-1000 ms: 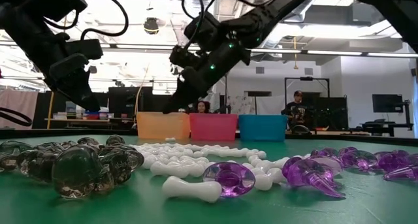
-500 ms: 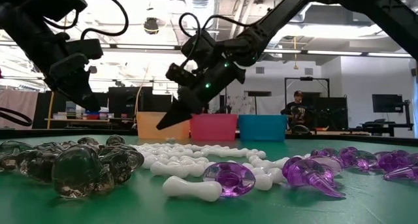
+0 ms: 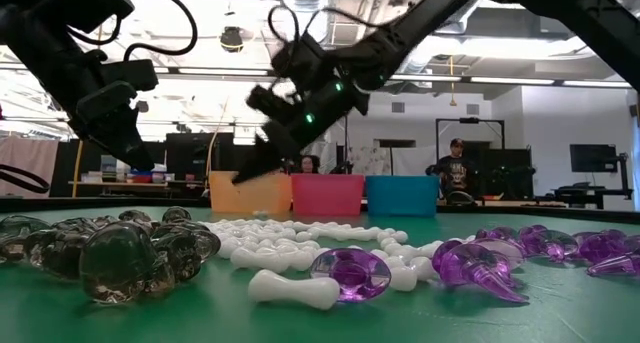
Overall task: Sort Halloween decoration
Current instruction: Put the white bone toy into the blue bin
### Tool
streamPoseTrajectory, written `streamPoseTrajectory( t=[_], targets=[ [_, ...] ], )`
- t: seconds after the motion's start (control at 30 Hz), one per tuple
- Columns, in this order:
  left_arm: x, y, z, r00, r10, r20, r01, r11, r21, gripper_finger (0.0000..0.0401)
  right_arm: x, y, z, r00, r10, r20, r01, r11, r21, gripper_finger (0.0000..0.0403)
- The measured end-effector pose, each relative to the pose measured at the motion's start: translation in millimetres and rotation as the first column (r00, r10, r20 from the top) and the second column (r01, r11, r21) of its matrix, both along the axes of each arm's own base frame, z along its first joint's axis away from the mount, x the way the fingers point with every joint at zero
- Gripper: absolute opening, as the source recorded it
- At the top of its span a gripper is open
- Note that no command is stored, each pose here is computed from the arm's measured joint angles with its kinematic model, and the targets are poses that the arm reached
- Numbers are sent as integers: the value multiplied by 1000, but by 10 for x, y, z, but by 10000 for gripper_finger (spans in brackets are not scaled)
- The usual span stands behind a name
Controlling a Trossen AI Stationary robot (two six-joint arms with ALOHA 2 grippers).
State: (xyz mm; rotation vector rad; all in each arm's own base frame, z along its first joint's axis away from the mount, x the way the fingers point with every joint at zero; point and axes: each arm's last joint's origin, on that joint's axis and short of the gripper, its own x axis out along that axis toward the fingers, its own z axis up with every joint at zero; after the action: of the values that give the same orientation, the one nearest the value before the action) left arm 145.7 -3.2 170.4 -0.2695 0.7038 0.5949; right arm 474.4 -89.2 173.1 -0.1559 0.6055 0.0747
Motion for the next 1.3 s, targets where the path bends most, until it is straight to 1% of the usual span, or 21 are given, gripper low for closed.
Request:
streamPoseTrajectory(
  t=[0.07, 0.13, 0.23, 0.3, 0.33, 0.4, 0.47, 0.53, 0.6, 0.67, 0.7, 0.77, 0.9, 1.0, 1.3],
  targets=[
    [0, 0, 0, 1000, 0, 0, 0, 1000, 0, 179, 22, 2, 78, 1000, 2, 3, -2, 1000, -1, 194],
    [-1, 0, -1, 1000, 0, -2, 0, 1000, 0, 179, 33, 30, 128, 999, 11, -33, -10, 1000, 7, 194],
    [-5, 1, -4, 1000, -3, -9, 4, 1000, 3, 179, 5, 139, 246, 988, 71, -135, -63, 996, 62, 194],
    [-5, 0, -5, 1000, -15, -15, 15, 1000, 7, 179, -37, 297, 375, 969, 119, -218, -100, 990, 98, 194],
    [-4, -1, -6, 1000, -20, -17, 20, 1000, 7, 179, -98, 392, 441, 950, 141, -277, -113, 987, 114, 194],
    [-4, -1, -6, 1000, -21, -18, 21, 1000, 8, 179, -207, 585, 457, 900, 171, -401, -113, 980, 164, 194],
    [-2, -1, -3, 1000, -21, -15, 21, 1000, 8, 179, -302, 775, 443, 851, 177, -494, -76, 973, 217, 194],
    [3, -2, 1, 1000, -20, -7, 20, 1000, 6, 179, -407, 950, 370, 783, 177, -596, -35, 970, 242, 194],
    [2, -2, 0, 1000, -19, -8, 19, 1000, 4, 179, -491, 1126, 294, 730, 185, -657, -25, 969, 245, 194],
    [3, -2, 0, 1000, -18, -6, 18, 1000, 3, 179, -550, 1293, 220, 697, 199, -689, -40, 970, 239, 194],
    [2, -2, 0, 1000, -18, -7, 18, 1000, 4, 179, -573, 1365, 178, 690, 195, -698, -51, 974, 222, 194],
    [2, -2, 0, 1000, -18, -7, 18, 1000, 4, 179, -586, 1481, 102, 701, 172, -692, -74, 983, 169, 194],
    [2, -2, 0, 1000, -17, -7, 18, 1000, 4, 179, -537, 1534, 64, 761, 95, -642, -71, 996, 62, 194],
    [2, -2, 0, 1000, -18, -7, 18, 1000, 3, 179, -495, 1536, 72, 793, 72, -605, -49, 997, 54, 194],
    [2, -2, 0, 1000, -8, -1, 8, 1000, -4, 179, -471, 1526, 75, 806, 75, -587, -50, 997, 58, 187]
  ],
)
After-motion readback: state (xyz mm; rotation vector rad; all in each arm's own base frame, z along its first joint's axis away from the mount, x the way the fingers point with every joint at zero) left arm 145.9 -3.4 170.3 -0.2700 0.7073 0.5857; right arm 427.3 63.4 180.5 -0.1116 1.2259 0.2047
